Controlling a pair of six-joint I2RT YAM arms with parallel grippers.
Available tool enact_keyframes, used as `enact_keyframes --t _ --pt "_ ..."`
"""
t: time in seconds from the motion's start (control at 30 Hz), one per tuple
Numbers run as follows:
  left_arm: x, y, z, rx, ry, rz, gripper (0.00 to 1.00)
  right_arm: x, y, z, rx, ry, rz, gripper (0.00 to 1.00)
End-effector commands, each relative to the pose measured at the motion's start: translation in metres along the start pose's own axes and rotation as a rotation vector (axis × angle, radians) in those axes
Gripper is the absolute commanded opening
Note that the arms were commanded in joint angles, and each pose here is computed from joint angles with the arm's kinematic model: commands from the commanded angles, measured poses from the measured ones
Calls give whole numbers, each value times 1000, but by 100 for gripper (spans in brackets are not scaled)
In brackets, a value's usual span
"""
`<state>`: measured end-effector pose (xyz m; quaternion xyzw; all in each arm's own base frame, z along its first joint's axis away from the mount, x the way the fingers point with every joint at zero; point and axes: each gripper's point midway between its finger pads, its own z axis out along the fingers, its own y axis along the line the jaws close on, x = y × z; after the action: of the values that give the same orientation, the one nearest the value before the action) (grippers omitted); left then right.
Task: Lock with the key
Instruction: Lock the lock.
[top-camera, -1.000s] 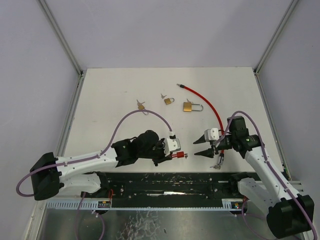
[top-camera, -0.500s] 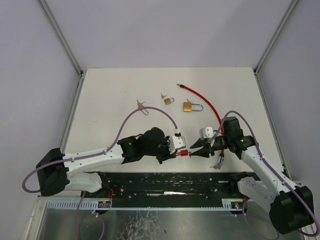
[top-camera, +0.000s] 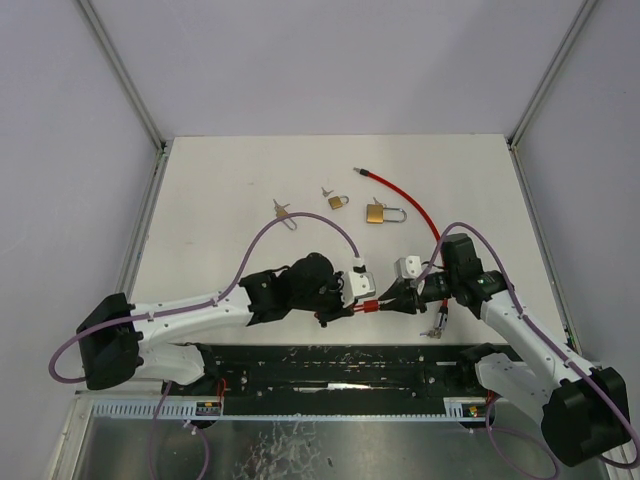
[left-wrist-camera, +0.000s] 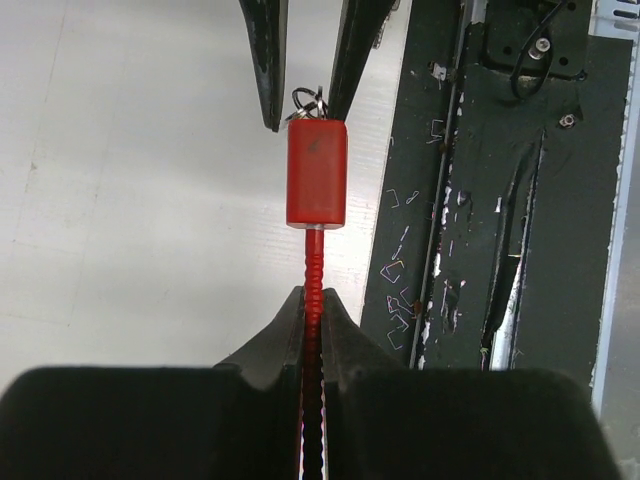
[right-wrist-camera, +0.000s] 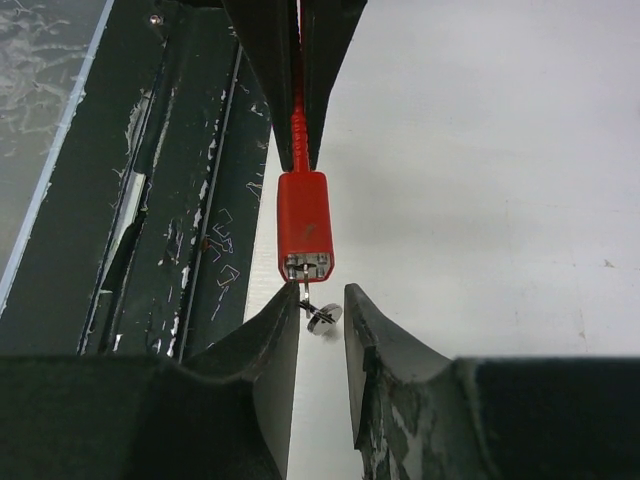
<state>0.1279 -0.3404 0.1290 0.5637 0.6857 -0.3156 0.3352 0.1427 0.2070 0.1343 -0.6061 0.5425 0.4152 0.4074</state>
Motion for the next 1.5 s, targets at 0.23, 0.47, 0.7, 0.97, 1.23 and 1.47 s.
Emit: enact_keyframes --t 0.23,0.47,0.7,0.97,1.23,1.47 --pt "-26 2 -1 13 -49 32 0 2 -2 2 -1 33 -82 20" --pt "-23 2 6 32 -13 31 0 2 1 1 -20 79 -225 0" --pt "-20 3 16 81 42 9 0 -2 -3 0 12 88 -317 18" --pt "-26 -2 13 162 9 -6 0 5 -2 0 -14 158 -425 0" --pt "-22 1 4 355 -7 -208 0 1 -13 -17 33 293 -754 0" --pt "-11 18 14 144 59 -22 0 -30 -28 -21 185 235 -488 0"
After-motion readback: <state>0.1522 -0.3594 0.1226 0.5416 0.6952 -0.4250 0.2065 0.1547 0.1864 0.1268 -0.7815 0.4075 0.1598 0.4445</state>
